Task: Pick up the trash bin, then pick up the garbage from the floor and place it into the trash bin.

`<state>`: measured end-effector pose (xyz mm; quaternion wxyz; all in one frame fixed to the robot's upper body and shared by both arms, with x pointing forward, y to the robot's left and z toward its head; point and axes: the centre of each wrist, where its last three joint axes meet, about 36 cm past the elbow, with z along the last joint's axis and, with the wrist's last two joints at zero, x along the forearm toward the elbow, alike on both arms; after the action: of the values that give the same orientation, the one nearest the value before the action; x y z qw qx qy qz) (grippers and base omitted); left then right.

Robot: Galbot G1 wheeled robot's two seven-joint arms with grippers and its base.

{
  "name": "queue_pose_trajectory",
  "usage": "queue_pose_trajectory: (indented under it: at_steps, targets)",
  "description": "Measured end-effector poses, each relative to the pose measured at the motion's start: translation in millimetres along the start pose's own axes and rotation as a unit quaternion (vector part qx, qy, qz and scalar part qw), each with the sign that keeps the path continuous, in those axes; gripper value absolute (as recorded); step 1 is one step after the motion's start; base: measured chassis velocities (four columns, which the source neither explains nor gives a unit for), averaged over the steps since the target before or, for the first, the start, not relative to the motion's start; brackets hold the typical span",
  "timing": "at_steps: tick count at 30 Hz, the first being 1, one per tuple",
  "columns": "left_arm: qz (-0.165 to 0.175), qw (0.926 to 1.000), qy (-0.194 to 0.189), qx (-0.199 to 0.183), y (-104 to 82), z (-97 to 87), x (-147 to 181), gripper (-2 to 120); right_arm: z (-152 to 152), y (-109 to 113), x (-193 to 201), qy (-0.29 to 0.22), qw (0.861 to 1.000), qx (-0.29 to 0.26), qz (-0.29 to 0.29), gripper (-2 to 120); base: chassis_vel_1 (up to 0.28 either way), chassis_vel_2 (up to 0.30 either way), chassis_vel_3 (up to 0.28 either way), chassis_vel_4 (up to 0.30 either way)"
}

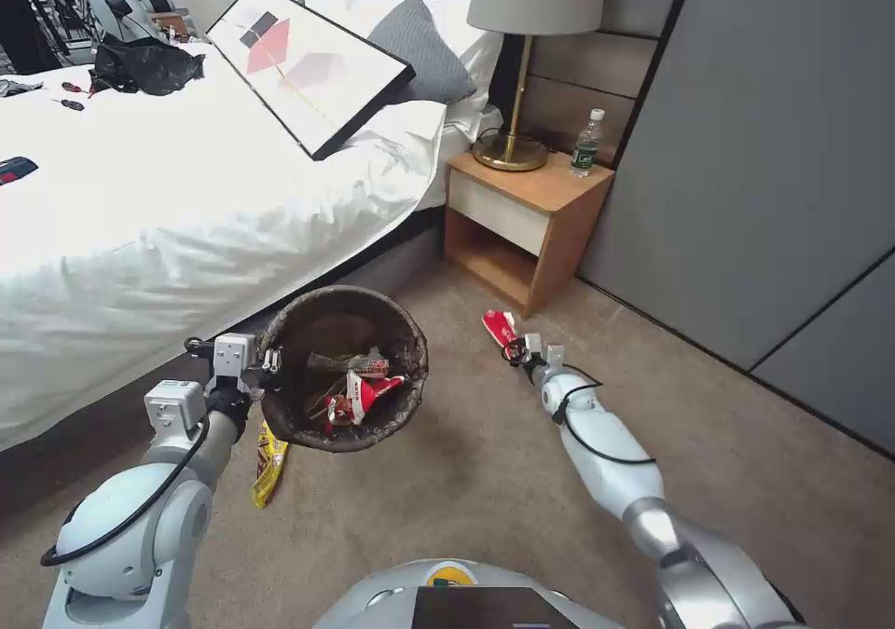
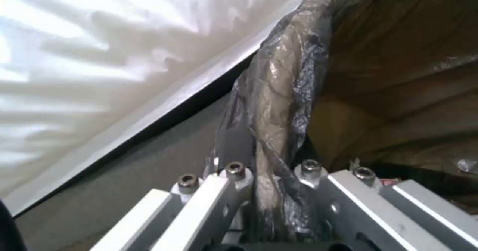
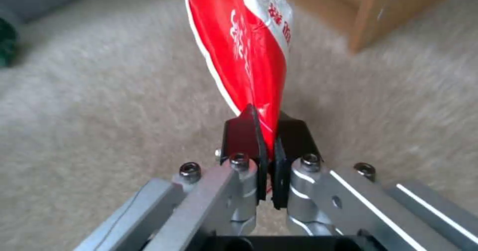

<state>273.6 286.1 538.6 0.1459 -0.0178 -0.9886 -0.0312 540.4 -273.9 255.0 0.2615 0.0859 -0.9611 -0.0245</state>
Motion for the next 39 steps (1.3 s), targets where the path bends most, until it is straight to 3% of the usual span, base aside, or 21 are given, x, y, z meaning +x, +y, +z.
queue_pose_trajectory:
  at_steps: [13,17,21,28,39]
  targets:
    - [0.001,1.0,0.006,0.005,6.6,3.8,-7,3,-63,15,117,-0.131,0.989,0.059,-0.036,0,0.0,0.0,0.0,0.0]
    - [0.001,0.9999,0.009,0.007,7.8,6.4,-12,3,-102,33,173,-0.179,0.978,0.071,-0.079,0,0.0,0.0,0.0,0.0]
    - [0.0,0.9999,0.01,0.008,8.3,7.1,-14,3,-117,41,194,-0.189,0.974,0.079,-0.1,0,0.0,0.0,0.0,0.0]
    - [-0.001,0.9999,0.012,0.009,9.7,8.6,-17,3,-160,86,246,-0.221,0.949,0.116,-0.194,0,0.0,0.0,0.0,0.0]
    - [-0.001,0.9999,0.014,0.01,9.5,9.2,-18,3,-173,124,261,-0.213,0.927,0.146,-0.271,0,0.0,0.0,0.0,0.0]
